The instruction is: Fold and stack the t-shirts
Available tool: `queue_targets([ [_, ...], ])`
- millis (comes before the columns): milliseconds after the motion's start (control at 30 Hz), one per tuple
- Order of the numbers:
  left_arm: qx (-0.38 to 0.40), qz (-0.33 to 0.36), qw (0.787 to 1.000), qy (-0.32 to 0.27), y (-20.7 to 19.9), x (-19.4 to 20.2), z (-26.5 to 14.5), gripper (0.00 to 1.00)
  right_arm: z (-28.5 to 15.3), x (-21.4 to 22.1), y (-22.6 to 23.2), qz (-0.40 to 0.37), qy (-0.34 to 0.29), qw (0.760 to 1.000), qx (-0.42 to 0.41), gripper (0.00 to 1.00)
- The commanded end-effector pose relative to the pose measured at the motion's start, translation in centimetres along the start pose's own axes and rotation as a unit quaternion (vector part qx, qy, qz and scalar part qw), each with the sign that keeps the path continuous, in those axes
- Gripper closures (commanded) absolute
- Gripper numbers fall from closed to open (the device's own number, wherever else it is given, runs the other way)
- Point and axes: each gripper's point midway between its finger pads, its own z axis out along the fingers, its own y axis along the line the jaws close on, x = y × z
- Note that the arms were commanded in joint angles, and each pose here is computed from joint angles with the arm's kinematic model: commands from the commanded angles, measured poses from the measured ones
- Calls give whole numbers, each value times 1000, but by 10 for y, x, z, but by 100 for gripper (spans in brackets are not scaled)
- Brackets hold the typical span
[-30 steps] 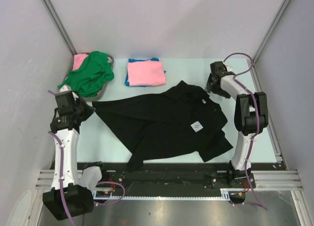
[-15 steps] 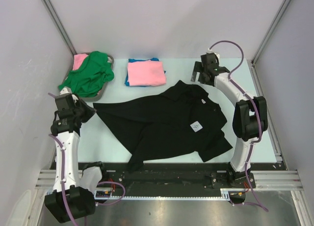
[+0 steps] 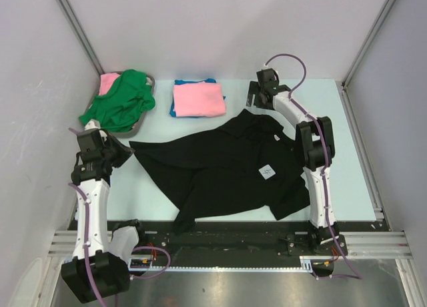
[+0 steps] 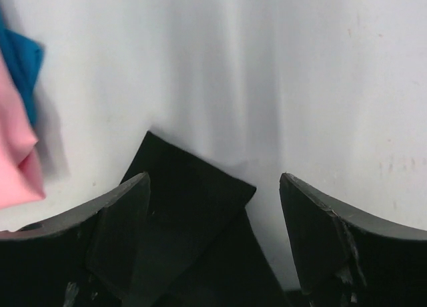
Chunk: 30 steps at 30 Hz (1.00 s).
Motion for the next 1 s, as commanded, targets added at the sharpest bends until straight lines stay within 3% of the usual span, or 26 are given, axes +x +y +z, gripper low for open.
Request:
queue_targets([
  [0, 29, 2, 999, -18, -12, -11, -1, 100, 14, -11, 7, 10, -1, 1000, -13, 19],
  [167, 30, 1, 999, -16, -12, -14, 6, 100, 20, 4, 9, 16, 14, 1000, -22, 28],
  [267, 31, -1, 999, -13, -12, -12, 11, 100, 23, 15, 9, 19, 26, 999, -22, 42],
  [400, 35, -5, 999, -5, -11, -8, 16, 100, 26, 24, 8, 23, 35, 999, -21, 81],
  [500, 38, -7, 999, -2, -11, -6, 17, 100, 24, 22, 10, 23, 33, 999, -21, 100],
  [667, 41, -7, 999, -2, -13, -8, 17, 100, 9, -2, 14, 30, 1, 999, -22, 100],
  [900, 49, -4, 999, -9, -19, -13, 11, 100, -54, -58, 21, 39, -71, 996, -41, 100],
  [967, 51, -2, 999, -9, -19, -12, 11, 100, -61, -56, 24, 35, -69, 996, -53, 100],
])
